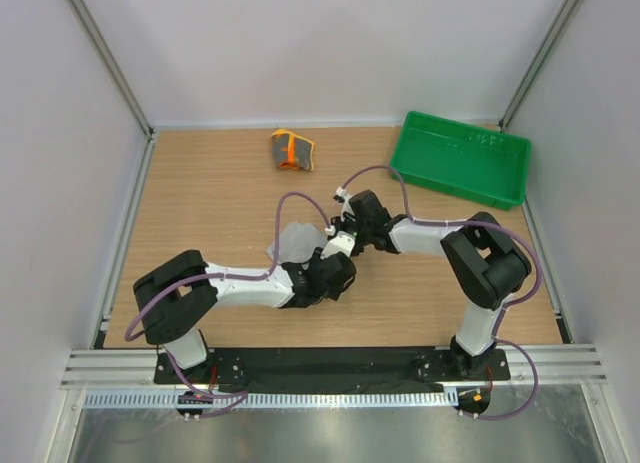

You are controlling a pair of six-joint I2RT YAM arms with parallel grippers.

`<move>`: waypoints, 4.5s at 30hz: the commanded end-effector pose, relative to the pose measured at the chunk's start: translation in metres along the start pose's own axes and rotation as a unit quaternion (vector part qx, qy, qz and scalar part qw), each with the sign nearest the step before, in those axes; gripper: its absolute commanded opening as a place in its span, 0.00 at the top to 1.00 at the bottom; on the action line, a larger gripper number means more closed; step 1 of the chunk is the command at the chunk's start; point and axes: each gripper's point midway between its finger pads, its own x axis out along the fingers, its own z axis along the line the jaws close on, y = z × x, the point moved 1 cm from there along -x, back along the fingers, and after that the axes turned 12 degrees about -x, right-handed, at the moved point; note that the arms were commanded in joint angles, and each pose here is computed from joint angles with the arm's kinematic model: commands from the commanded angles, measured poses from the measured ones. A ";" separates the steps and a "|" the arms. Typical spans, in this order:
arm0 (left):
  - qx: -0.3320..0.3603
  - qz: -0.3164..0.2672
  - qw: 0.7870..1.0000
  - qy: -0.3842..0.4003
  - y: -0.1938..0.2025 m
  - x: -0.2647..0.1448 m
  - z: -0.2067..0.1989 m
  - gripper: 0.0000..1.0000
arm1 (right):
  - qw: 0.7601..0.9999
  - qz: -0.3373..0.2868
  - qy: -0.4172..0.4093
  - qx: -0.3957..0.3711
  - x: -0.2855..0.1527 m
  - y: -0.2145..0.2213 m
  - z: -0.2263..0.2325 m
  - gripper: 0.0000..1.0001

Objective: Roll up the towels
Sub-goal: Roll the towel

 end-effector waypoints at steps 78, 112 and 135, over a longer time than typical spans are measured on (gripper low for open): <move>-0.368 0.217 0.848 0.315 -0.027 -0.031 -0.018 0.84 | 0.988 -0.079 0.040 0.123 -0.139 0.018 -0.007 0.30; -0.533 0.247 0.729 0.353 -0.017 -0.018 0.044 1.00 | 0.989 -0.097 -0.043 0.100 0.002 0.017 0.014 0.50; -0.402 0.174 0.877 0.194 -0.028 -0.038 0.076 0.61 | 0.995 -0.004 0.074 0.073 -0.036 0.019 0.013 0.96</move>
